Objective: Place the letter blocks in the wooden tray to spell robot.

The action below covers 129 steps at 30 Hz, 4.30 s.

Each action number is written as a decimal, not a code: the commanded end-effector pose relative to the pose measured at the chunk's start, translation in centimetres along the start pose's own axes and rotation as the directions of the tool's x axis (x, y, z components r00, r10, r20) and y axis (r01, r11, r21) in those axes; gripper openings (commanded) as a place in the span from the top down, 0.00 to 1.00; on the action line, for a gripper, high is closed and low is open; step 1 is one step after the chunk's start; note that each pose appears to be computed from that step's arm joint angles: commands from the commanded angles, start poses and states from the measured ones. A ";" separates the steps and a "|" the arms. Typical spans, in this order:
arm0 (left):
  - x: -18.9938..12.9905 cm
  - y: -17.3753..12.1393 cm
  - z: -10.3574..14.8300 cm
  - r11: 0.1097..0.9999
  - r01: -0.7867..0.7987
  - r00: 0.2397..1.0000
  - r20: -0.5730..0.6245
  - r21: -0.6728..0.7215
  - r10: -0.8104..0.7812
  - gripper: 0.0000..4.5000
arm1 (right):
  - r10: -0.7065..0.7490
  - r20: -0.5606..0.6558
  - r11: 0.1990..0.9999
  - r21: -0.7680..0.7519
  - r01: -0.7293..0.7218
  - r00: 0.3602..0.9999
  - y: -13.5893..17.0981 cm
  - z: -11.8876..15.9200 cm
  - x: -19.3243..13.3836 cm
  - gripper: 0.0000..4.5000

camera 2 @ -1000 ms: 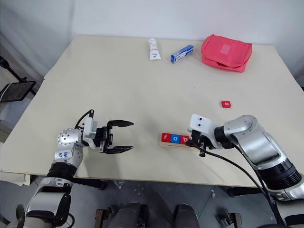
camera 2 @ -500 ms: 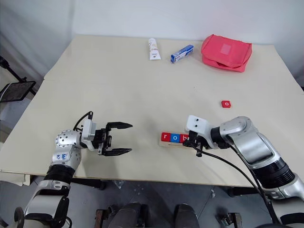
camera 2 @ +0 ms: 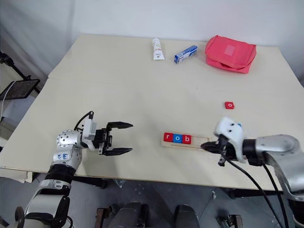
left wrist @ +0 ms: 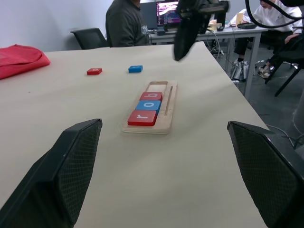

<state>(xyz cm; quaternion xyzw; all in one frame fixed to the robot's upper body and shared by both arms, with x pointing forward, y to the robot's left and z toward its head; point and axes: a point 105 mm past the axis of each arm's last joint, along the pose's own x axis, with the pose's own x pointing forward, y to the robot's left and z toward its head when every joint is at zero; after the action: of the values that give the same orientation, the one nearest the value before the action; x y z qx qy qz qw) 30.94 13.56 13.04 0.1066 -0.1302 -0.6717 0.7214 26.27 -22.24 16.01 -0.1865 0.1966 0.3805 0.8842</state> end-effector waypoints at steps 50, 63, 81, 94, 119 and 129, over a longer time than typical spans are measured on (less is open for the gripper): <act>-0.3 0.7 1.0 0.997 0.067 0.998 0.010 0.023 -0.067 0.00 | -0.531 0.134 0.832 0.271 0.484 0.837 -7.0 -3.4 -7.9 0.00; -0.4 0.4 1.3 0.998 0.066 0.998 0.011 0.026 -0.066 0.00 | -0.549 0.126 0.816 0.294 0.498 0.826 -12.2 -1.8 -2.6 0.00; -1.1 -2.5 1.7 1.000 0.027 1.000 0.014 -0.001 -0.027 0.00 | -0.597 0.114 0.769 0.362 0.527 0.794 -17.5 -0.3 5.9 0.00; -1.3 -3.5 2.0 1.000 0.002 1.000 0.011 -0.012 -0.002 0.00 | -0.615 0.085 0.735 0.420 0.532 0.784 -17.4 -0.7 7.9 0.00; -1.1 -3.1 1.9 1.000 -0.022 1.000 0.013 -0.007 0.022 0.00 | -0.670 0.010 0.628 0.541 0.559 0.743 -17.1 -1.4 9.7 0.42; -0.9 -2.5 1.7 1.000 -0.011 1.000 0.020 -0.001 0.011 0.00 | -0.680 0.063 0.652 0.509 0.563 0.731 -17.6 -0.4 8.8 0.68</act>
<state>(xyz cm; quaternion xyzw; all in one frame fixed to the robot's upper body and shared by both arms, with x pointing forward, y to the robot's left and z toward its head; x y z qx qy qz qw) 27.83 14.32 13.36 0.0929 -0.1250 -0.6685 0.7272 44.78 -28.23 13.19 0.0260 0.1141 0.0089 0.9931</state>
